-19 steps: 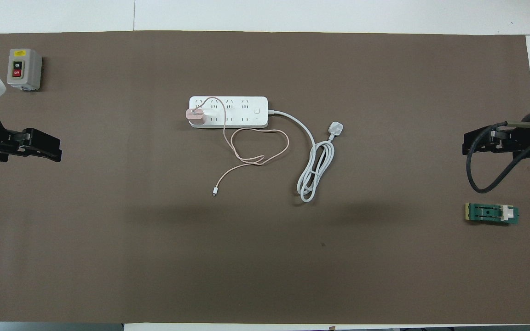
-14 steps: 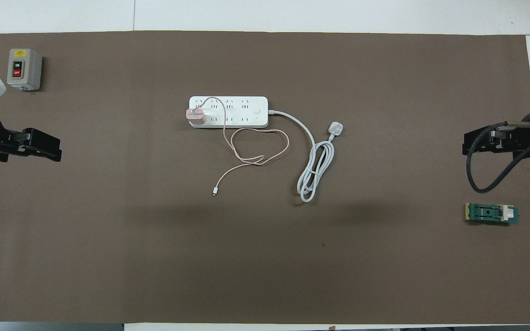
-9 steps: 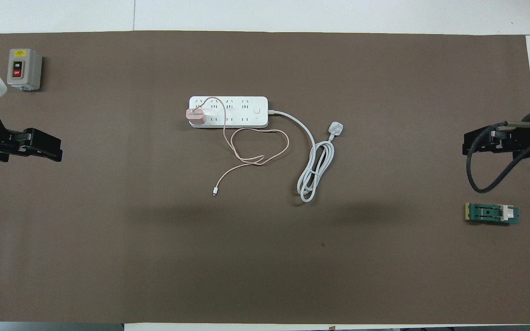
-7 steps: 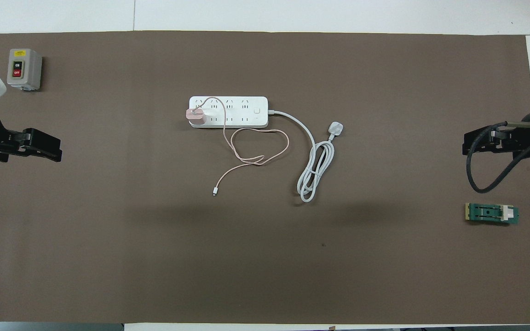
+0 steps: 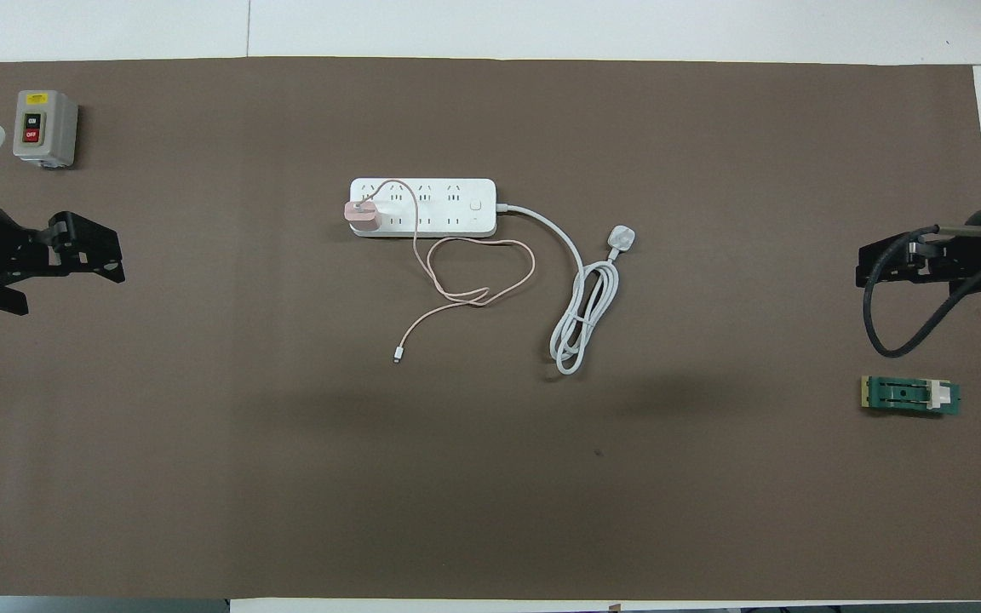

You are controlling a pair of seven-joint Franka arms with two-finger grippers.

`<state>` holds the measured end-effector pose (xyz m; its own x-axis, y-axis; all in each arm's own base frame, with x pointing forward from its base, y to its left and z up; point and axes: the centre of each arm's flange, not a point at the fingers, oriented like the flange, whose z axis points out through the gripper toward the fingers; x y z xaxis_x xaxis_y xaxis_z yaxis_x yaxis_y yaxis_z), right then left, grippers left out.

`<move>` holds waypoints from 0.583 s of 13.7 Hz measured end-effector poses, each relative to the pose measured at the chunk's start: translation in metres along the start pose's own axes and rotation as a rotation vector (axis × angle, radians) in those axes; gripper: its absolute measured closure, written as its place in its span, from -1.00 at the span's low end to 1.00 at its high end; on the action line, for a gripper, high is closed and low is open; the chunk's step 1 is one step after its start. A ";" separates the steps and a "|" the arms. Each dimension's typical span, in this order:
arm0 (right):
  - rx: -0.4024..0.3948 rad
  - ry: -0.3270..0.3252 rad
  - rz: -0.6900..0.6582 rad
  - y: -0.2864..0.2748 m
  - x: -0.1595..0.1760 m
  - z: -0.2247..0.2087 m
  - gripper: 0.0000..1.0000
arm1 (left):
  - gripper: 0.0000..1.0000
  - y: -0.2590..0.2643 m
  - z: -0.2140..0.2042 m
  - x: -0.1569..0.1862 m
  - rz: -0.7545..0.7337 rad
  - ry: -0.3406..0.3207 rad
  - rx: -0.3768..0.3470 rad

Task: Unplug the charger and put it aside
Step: 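Reach the left gripper to the pink plug while the right gripper approaches the strip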

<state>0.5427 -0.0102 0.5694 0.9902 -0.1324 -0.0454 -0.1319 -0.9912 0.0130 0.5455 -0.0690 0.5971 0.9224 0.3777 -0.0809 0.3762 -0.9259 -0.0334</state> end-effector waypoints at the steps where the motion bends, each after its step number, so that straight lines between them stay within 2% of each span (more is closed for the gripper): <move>1: 0.000 -0.001 0.000 0.000 0.000 0.000 -1.00 | -1.00 0.004 0.004 0.002 -0.127 0.013 -0.017; 2: -0.001 -0.012 0.000 0.000 -0.001 0.001 -1.00 | -1.00 0.009 0.010 0.006 -0.258 0.019 -0.047; 5: -0.002 -0.017 0.038 0.004 -0.002 0.000 -1.00 | -1.00 0.037 0.042 0.021 -0.626 -0.022 -0.118; 8: 0.004 0.014 0.286 0.006 0.002 -0.003 -1.00 | -1.00 0.081 0.087 0.034 -0.870 -0.065 -0.107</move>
<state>0.5439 -0.0165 0.5722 0.9134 -0.4062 -0.0268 -0.4058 -0.9138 0.0193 0.5995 -0.1311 0.5054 0.2985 0.9459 -0.1270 0.9528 -0.3030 -0.0169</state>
